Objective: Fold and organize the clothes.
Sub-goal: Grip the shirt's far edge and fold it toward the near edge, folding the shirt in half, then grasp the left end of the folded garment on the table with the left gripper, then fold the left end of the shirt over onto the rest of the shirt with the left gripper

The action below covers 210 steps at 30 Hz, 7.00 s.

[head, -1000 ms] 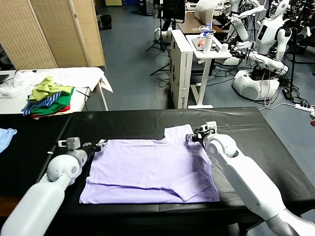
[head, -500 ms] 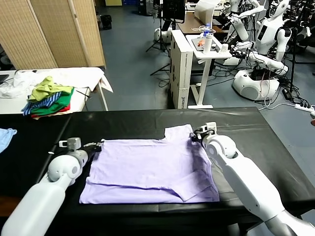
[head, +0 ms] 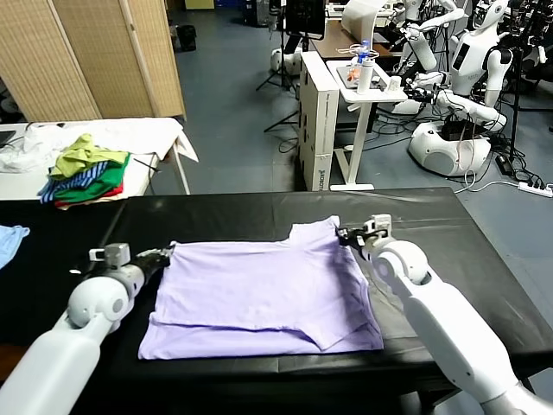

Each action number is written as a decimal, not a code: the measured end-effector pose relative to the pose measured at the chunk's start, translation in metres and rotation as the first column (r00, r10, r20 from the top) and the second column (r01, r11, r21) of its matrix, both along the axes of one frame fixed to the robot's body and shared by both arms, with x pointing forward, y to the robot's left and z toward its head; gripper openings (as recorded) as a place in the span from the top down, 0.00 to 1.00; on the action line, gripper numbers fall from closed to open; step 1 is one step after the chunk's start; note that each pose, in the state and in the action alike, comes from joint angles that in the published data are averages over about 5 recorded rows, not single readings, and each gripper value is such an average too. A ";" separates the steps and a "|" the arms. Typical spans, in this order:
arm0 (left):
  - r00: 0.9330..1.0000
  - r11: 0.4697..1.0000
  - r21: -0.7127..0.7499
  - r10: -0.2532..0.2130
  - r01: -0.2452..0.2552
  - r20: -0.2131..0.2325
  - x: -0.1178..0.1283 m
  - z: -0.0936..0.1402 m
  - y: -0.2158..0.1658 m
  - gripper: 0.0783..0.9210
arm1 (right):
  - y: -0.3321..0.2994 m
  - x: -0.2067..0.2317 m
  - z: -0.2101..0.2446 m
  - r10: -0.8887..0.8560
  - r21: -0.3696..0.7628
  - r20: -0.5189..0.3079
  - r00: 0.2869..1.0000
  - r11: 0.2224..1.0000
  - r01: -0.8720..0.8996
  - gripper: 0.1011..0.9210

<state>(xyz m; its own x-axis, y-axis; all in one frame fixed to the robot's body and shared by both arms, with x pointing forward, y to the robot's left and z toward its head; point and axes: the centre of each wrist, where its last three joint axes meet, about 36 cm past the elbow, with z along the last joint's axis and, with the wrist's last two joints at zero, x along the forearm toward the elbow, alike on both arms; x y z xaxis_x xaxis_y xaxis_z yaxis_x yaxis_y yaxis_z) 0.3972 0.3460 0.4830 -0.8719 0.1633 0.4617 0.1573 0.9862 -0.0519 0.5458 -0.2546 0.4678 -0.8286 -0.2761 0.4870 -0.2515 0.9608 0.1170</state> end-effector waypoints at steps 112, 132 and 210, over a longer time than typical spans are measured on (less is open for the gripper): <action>0.985 0.985 -0.073 0.152 -0.158 -0.086 -0.048 -0.064 -0.003 0.09 | -0.020 -0.129 -0.028 -0.039 -0.051 -0.118 0.992 0.998 0.033 0.26; 0.980 0.978 -0.079 0.188 -0.192 -0.057 -0.025 -0.079 0.000 0.73 | -0.017 -0.128 -0.034 -0.050 -0.047 -0.114 0.992 0.998 0.045 0.78; 0.953 0.904 0.307 0.260 -0.297 0.156 -0.107 -0.046 0.020 0.86 | -0.028 -0.157 0.009 -0.036 -0.013 0.072 0.997 0.999 0.037 0.02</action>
<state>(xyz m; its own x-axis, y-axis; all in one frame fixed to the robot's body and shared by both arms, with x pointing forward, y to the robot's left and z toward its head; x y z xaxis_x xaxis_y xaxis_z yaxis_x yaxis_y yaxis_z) 0.2903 0.3661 0.4374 -0.9076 -0.2357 0.3474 -0.1400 0.9501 0.2788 0.3893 -0.2823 0.4769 -0.8710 -0.2386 0.4294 -0.2234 0.9709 0.0863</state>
